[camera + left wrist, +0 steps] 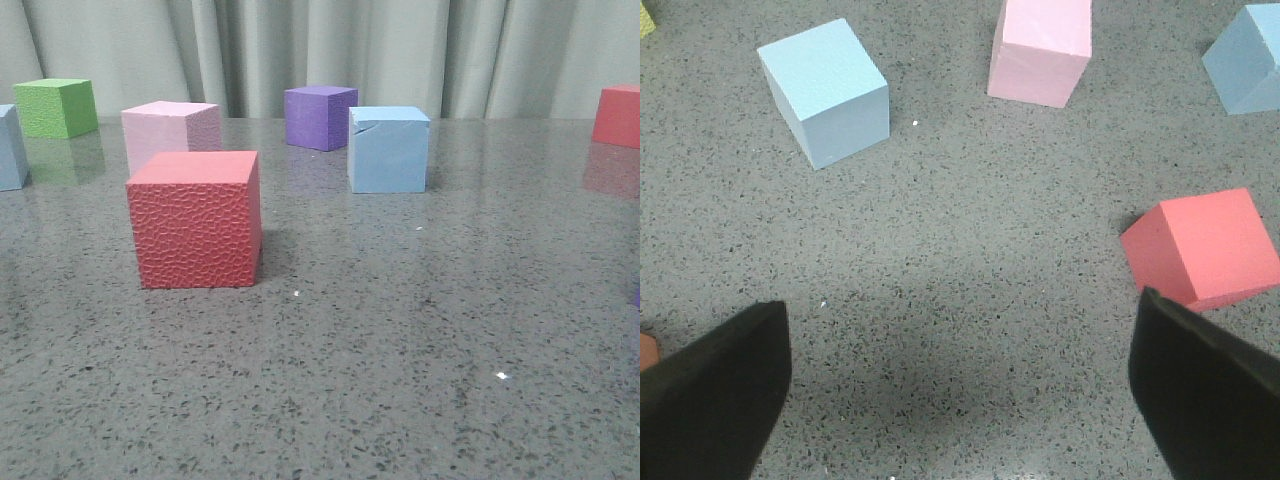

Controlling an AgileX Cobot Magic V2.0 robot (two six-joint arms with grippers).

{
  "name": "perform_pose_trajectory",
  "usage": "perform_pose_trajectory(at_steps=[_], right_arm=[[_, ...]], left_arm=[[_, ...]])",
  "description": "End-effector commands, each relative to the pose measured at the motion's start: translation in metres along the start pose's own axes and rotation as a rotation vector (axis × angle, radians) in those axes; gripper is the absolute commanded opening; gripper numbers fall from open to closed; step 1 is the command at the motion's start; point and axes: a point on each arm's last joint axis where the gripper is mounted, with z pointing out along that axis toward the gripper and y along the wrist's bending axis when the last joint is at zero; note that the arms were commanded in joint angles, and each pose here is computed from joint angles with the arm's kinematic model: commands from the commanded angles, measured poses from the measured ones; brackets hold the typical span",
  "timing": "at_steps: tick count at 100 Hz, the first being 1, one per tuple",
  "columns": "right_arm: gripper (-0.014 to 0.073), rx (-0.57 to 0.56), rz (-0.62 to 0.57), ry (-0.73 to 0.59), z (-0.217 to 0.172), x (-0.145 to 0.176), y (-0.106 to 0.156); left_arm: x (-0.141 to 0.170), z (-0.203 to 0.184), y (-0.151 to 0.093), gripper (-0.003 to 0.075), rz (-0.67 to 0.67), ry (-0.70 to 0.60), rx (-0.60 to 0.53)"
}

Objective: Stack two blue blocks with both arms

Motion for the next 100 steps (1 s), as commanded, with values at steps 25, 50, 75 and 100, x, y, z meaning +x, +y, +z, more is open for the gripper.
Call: perform_pose_trajectory(at_steps=[25,50,75,100], right_arm=[[0.0646,0.000,-0.002,-0.108,-0.008,-0.012,-0.001],[0.0646,-0.004,-0.002,-0.121,-0.009,-0.013,-0.001],[0.0646,-0.007,-0.002,-0.135,-0.009,-0.014,-0.001],[0.0646,-0.010,-0.002,-0.148,-0.009,-0.015,0.000]], left_arm=[[-0.028,0.005,0.000,0.0652,0.000,-0.082,0.004],[-0.050,0.018,0.006,0.0652,-0.051,-0.114,-0.038],[-0.069,0.039,0.010,0.0652,-0.084,-0.128,-0.050],[-0.083,0.078,0.016,0.0652,-0.173,-0.110,-0.061]])
